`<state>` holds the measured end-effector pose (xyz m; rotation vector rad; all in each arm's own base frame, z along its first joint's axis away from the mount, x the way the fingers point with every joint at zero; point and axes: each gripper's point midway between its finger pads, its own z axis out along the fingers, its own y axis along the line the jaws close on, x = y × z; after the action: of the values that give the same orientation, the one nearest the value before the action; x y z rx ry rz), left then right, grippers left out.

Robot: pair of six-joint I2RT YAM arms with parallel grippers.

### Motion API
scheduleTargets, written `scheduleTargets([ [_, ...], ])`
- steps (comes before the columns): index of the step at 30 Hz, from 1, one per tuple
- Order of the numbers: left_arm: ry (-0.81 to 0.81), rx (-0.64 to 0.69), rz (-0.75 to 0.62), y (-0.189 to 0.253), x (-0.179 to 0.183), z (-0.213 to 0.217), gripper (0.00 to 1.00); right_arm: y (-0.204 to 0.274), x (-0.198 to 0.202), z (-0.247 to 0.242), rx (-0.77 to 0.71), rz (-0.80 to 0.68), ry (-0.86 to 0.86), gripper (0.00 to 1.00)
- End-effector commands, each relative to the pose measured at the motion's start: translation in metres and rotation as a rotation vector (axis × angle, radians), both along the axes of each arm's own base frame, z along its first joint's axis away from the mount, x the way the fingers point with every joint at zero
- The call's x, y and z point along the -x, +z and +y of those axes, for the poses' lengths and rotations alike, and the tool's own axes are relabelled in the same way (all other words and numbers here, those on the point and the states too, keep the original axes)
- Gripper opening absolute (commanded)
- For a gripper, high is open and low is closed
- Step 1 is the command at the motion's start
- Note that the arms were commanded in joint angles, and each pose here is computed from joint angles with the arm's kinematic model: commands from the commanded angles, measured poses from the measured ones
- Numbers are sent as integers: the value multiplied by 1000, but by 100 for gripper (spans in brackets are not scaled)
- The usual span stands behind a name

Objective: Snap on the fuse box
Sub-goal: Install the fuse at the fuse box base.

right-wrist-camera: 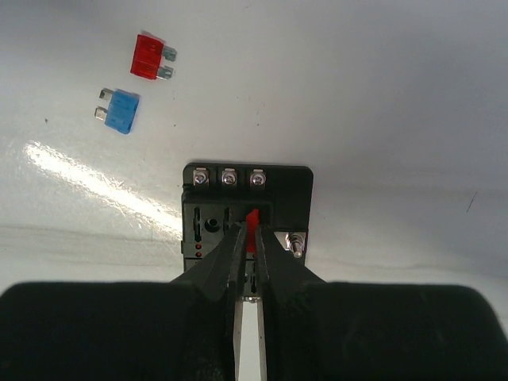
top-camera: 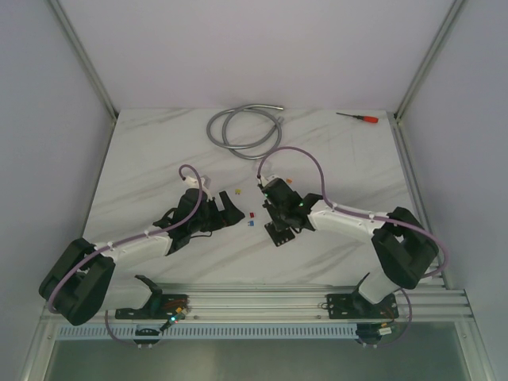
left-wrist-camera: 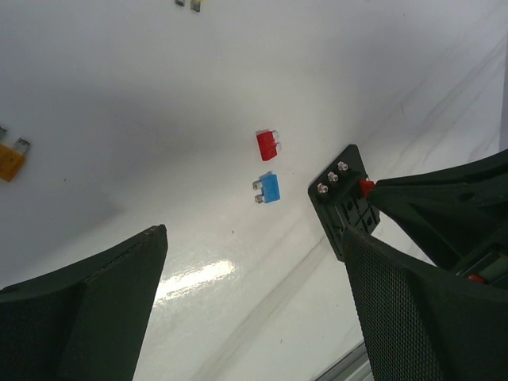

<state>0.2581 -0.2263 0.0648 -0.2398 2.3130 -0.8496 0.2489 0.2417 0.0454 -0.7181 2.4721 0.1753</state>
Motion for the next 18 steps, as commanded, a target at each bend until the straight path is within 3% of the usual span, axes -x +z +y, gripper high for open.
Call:
scheduleTargets([
  [1, -9, 8, 0, 6, -3, -3, 100, 2, 2, -5, -9, 31, -18, 8],
  [13, -11, 10, -3, 7, -2, -2, 100, 17, -1, -13, -54, 17, -49, 15],
  [18, -11, 11, -1, 7, -2, -2, 100, 13, 0, -15, -51, 30, -50, 13],
])
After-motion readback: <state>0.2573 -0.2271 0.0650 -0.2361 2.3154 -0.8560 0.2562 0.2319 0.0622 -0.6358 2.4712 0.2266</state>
